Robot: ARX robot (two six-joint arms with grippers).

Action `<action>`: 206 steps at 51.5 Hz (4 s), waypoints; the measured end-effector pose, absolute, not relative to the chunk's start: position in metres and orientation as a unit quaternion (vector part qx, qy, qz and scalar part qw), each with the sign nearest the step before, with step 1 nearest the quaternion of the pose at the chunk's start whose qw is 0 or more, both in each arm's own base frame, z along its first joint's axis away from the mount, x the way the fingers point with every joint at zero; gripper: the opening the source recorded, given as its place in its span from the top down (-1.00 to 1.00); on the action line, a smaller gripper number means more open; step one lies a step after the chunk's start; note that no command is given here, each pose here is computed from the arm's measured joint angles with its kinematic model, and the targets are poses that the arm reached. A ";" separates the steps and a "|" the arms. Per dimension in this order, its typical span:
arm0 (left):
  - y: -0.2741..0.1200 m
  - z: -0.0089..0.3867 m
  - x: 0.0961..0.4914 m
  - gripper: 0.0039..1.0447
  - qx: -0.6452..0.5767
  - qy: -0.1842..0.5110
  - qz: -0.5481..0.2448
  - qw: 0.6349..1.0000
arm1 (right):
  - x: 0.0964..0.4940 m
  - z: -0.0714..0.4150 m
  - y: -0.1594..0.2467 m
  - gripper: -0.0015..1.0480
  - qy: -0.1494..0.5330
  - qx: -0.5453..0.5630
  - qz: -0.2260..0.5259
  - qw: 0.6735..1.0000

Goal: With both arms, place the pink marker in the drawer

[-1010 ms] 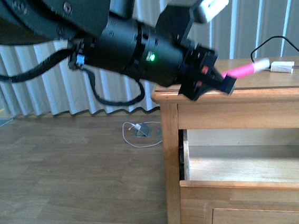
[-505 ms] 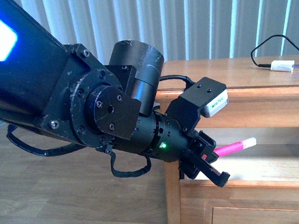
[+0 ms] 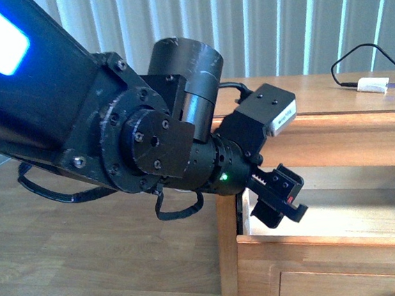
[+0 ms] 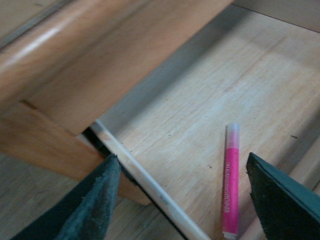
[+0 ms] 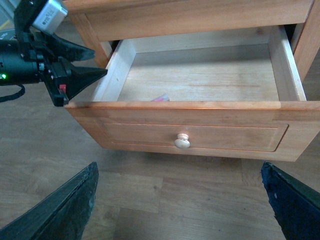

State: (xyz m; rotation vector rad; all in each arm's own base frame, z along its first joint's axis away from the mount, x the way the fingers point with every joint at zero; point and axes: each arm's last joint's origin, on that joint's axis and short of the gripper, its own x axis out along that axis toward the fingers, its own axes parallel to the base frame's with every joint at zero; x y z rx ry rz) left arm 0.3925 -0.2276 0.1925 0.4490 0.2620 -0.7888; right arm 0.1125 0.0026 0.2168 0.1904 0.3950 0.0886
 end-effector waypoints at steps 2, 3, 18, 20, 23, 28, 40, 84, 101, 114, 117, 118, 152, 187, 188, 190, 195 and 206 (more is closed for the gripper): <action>-0.222 0.201 0.388 -0.61 0.208 0.124 -0.359 0.901 | 0.113 0.217 0.003 -0.84 0.196 0.094 0.044 0.975; -0.220 0.203 0.387 -0.65 0.208 0.123 -0.353 0.904 | 0.113 0.217 0.003 -0.84 0.196 0.094 0.044 0.975; -0.155 0.252 0.346 -0.89 0.154 0.085 -0.192 0.965 | 0.113 0.217 0.003 -0.84 0.196 0.094 0.044 0.975; -0.144 0.257 0.337 -0.89 0.142 0.083 -0.177 0.970 | 0.113 0.217 0.003 -0.84 0.196 0.094 0.044 0.975; -0.130 0.263 0.324 -0.89 0.128 0.079 -0.160 0.976 | 0.113 0.217 0.003 -0.84 0.196 0.094 0.044 0.975; -0.105 0.275 0.295 -0.89 0.097 0.066 -0.131 0.984 | 0.113 0.217 0.003 -0.84 0.196 0.094 0.044 0.975; -0.055 0.284 0.211 -0.89 0.020 0.052 -0.060 0.997 | 0.113 0.217 0.003 -0.84 0.196 0.094 0.044 0.975; -0.002 0.211 0.126 0.41 -0.006 0.006 -0.006 1.000 | 0.113 0.217 0.003 -0.84 0.196 0.094 0.044 0.975; 0.000 0.187 0.115 0.93 -0.004 0.000 -0.001 1.000 | 0.113 0.217 0.003 -0.84 0.196 0.094 0.044 0.975; 0.000 0.179 0.110 0.93 -0.004 0.000 -0.001 1.000 | 0.113 0.217 0.003 -0.84 0.196 0.094 0.044 0.975; 0.000 0.178 0.109 0.93 -0.004 -0.001 -0.001 1.000 | 0.113 0.217 0.003 -0.84 0.196 0.094 0.044 0.975; 0.000 0.177 0.109 0.93 -0.004 -0.001 -0.001 1.000 | 0.113 0.217 0.003 -0.84 0.196 0.094 0.044 0.975; 0.000 0.171 0.096 0.01 -0.002 -0.010 -0.001 1.000 | 0.121 0.214 0.007 -0.84 0.141 0.058 0.018 0.988; 0.000 0.171 0.096 -0.89 -0.002 -0.010 -0.001 1.000 | 0.268 0.129 0.013 -0.84 0.343 0.018 -0.001 0.939; 0.000 0.171 0.096 -0.89 -0.002 -0.010 -0.001 1.000 | 0.271 0.128 0.014 -0.84 0.341 0.020 -0.006 0.940; 0.000 0.171 0.096 -0.89 -0.002 -0.010 -0.001 1.000 | 0.274 0.126 0.014 -0.84 0.341 0.021 -0.011 0.940; 0.000 0.171 0.096 -0.89 -0.002 -0.010 -0.001 1.000 | 0.286 0.124 0.015 -0.84 0.332 0.026 -0.021 0.943; 0.000 0.171 0.096 -0.89 -0.002 -0.010 -0.001 1.000 | 0.317 0.122 0.015 -0.84 0.292 0.025 -0.050 0.955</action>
